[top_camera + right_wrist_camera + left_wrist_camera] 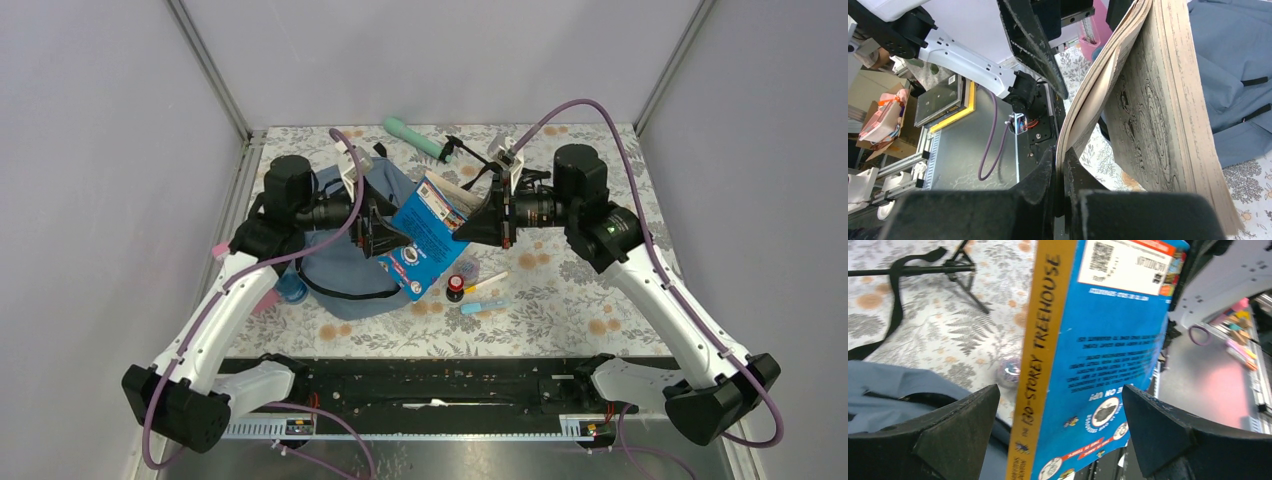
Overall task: Pack the student bag
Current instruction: Pick up the book from the center of the board.
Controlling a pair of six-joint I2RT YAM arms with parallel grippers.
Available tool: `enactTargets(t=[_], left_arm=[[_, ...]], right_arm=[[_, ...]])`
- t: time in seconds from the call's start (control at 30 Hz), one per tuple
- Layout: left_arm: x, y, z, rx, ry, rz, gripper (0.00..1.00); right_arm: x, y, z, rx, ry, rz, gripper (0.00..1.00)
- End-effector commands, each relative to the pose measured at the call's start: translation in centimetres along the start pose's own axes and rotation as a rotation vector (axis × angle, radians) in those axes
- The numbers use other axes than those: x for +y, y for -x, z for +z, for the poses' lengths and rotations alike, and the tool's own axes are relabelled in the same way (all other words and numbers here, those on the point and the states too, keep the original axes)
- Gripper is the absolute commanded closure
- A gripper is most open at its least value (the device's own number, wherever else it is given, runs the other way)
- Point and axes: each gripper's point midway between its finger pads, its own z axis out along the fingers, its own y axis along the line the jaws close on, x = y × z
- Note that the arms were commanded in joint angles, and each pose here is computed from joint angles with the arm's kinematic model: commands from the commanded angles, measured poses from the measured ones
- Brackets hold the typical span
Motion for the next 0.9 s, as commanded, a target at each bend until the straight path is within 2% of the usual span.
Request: enactTargets(t=[0.0, 0.17, 0.23, 0.27, 0.37, 0.4, 0.47, 0.53, 0.57, 0.7, 0.87], left_arm=[[-3.1, 0.6, 0.5, -0.008, -0.187, 0.031, 0.03], [-3.0, 0.1, 1.0, 0.01, -0.201, 0.004, 0.09], [-3.0, 0.1, 1.1, 0.011, -0.202, 0.001, 0.15], [-3.0, 0.0, 1.1, 0.013, -0.204, -0.002, 0.22], [-3.3, 0.1, 1.0, 0.011, -0.214, 0.002, 0.62], [-3.3, 0.2, 1.0, 0.01, -0.212, 0.007, 0.73], [-3.1, 0.2, 0.9, 0.006, -0.195, 0.02, 0.9], [-3.0, 0.3, 0.7, 0.0, -0.175, 0.039, 1.0], [-3.0, 0.3, 0.7, -0.001, -0.164, 0.045, 1.0], [-2.8, 0.4, 0.3, -0.009, -0.128, 0.071, 1.0], [-2.9, 0.2, 0.0, -0.002, -0.118, 0.086, 1.0]], right_arm=[[4.0, 4.0, -1.3, -0.09, 0.097, -0.147, 1.0], [4.8, 4.2, -1.5, -0.089, 0.124, -0.158, 1.0], [5.1, 4.3, -1.6, -0.092, 0.128, -0.164, 1.0], [5.2, 4.3, -1.7, -0.094, 0.128, -0.168, 1.0], [4.8, 4.3, -1.8, -0.107, 0.091, -0.168, 1.0], [4.3, 4.4, -1.9, -0.117, 0.06, -0.165, 0.95], [3.0, 4.9, -2.1, -0.151, -0.042, -0.159, 0.7], [1.4, 5.5, -2.8, -0.196, -0.167, -0.164, 0.54], [0.4, 5.7, -3.3, -0.22, -0.238, -0.164, 0.45], [-1.1, 6.9, -5.6, -0.301, -0.412, -0.188, 0.24], [-1.5, 7.0, -6.3, -0.29, -0.455, -0.194, 0.09]])
